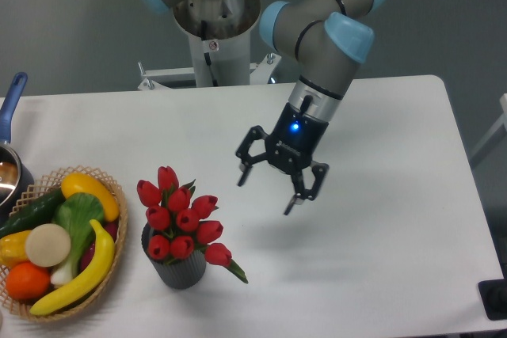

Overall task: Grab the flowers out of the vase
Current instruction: 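Move the open gripper toward the red tulips in the grey vase, then lower the gripper around the tulip stems and close it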

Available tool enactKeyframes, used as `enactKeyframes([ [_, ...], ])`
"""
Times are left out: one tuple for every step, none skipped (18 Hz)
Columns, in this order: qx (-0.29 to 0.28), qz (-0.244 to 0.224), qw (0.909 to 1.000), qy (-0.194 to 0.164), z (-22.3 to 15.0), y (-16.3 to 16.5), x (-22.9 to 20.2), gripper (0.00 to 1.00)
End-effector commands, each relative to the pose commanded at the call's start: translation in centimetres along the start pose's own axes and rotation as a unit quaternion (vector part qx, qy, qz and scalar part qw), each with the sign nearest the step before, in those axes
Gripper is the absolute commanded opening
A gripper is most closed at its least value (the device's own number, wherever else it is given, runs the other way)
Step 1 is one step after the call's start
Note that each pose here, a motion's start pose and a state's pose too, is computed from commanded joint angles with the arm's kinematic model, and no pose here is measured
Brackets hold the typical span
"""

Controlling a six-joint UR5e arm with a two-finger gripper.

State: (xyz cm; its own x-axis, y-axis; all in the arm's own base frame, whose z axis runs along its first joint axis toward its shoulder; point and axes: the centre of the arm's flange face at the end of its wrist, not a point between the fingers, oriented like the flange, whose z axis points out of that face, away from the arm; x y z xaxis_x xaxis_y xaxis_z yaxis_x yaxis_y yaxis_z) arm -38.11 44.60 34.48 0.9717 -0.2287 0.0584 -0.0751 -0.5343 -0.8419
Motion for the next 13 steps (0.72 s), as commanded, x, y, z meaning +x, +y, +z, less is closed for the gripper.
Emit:
enactKeyframes([
  [0.000, 0.000, 1.0000, 0.004, 0.3, 0.0, 0.3, 1.00],
  [0.001, 0.004, 0.9999, 0.011, 1.0, -0.4, 0.9, 1.00],
  [0.005, 0.008, 0.9998, 0.019, 1.5, -0.8, 1.3, 1.00],
  [0.012, 0.009, 0.9995, 0.027, 2.1, -0.9, 1.4, 1.00],
  [0.019, 0.007, 0.9991, 0.038, 2.9, -0.8, 1.3, 1.00],
  [0.020, 0.007, 0.9987, 0.046, 3.8, -0.6, 1.2, 1.00],
  [0.021, 0.011, 0.9984, 0.052, 4.8, -0.6, 0.8, 1.00],
  [0.020, 0.015, 0.9978, 0.061, 6.0, -1.0, 0.9, 1.00],
  [0.019, 0.019, 0.9976, 0.064, 6.5, -1.3, 1.0, 1.00],
  [0.019, 0.021, 0.9973, 0.067, 6.8, -1.5, 1.2, 1.00],
  [0.019, 0.020, 0.9971, 0.071, 7.2, -1.3, 1.3, 1.00],
  [0.018, 0.020, 0.9968, 0.075, 7.6, -1.3, 1.6, 1.00],
  [0.017, 0.021, 0.9966, 0.078, 8.0, -1.3, 1.8, 1.00],
])
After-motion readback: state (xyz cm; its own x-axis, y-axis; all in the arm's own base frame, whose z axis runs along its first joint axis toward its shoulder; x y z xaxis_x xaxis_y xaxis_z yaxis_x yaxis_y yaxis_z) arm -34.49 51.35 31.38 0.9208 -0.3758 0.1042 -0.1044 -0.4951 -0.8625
